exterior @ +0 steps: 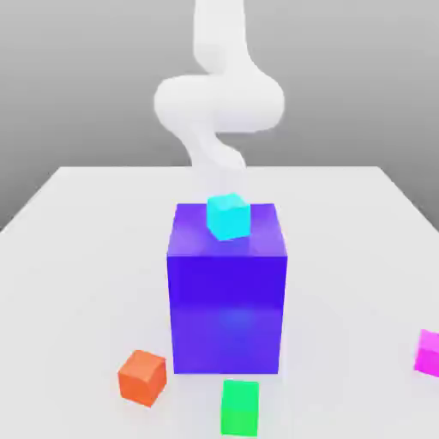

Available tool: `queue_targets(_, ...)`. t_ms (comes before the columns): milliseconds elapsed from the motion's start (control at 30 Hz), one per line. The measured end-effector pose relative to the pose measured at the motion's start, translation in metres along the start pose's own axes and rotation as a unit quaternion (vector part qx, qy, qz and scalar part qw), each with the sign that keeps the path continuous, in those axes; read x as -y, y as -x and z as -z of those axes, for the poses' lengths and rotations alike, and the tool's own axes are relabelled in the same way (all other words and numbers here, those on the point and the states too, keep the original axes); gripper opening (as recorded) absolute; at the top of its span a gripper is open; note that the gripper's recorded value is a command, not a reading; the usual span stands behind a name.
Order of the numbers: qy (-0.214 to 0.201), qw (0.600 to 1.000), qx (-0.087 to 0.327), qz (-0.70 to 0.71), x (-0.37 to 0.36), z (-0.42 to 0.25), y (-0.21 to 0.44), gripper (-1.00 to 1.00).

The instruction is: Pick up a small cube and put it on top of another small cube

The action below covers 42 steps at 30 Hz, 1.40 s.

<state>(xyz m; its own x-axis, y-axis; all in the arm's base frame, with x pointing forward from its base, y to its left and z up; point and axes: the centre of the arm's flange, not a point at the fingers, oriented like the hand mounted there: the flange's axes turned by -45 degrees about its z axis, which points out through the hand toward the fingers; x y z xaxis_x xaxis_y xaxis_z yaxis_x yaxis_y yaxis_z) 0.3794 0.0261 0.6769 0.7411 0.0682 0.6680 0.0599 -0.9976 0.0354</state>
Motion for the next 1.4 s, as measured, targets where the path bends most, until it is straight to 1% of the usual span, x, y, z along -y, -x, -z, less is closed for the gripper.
queue_targets(200, -0.027, 0.991, 0.078, 0.106, 0.072, -0.111, 0.014, 0.00)
queue_targets(433, -0.070, 0.957, 0.158, 0.231, 0.164, -0.220, 0.073, 0.00)
queue_targets(533, -0.092, 0.935, 0.190, 0.284, 0.203, -0.258, 0.110, 0.00)
queue_targets(667, -0.130, 0.895, 0.228, 0.362, 0.264, -0.296, 0.175, 0.00)
queue_targets(900, -0.188, 0.818, 0.292, 0.459, 0.326, -0.348, 0.300, 0.00)
queue_targets(967, -0.195, 0.809, 0.297, 0.468, 0.333, -0.364, 0.325, 0.00)
queue_targets(1067, -0.197, 0.807, 0.299, 0.470, 0.336, -0.393, 0.354, 0.00)
queue_targets(1100, -0.197, 0.806, 0.299, 0.471, 0.336, -0.398, 0.359, -1.00)
queue_targets(1300, -0.197, 0.806, 0.299, 0.471, 0.336, -0.400, 0.362, -1.00)
queue_targets(1400, -0.197, 0.806, 0.299, 0.471, 0.336, -0.382, 0.344, -1.00)
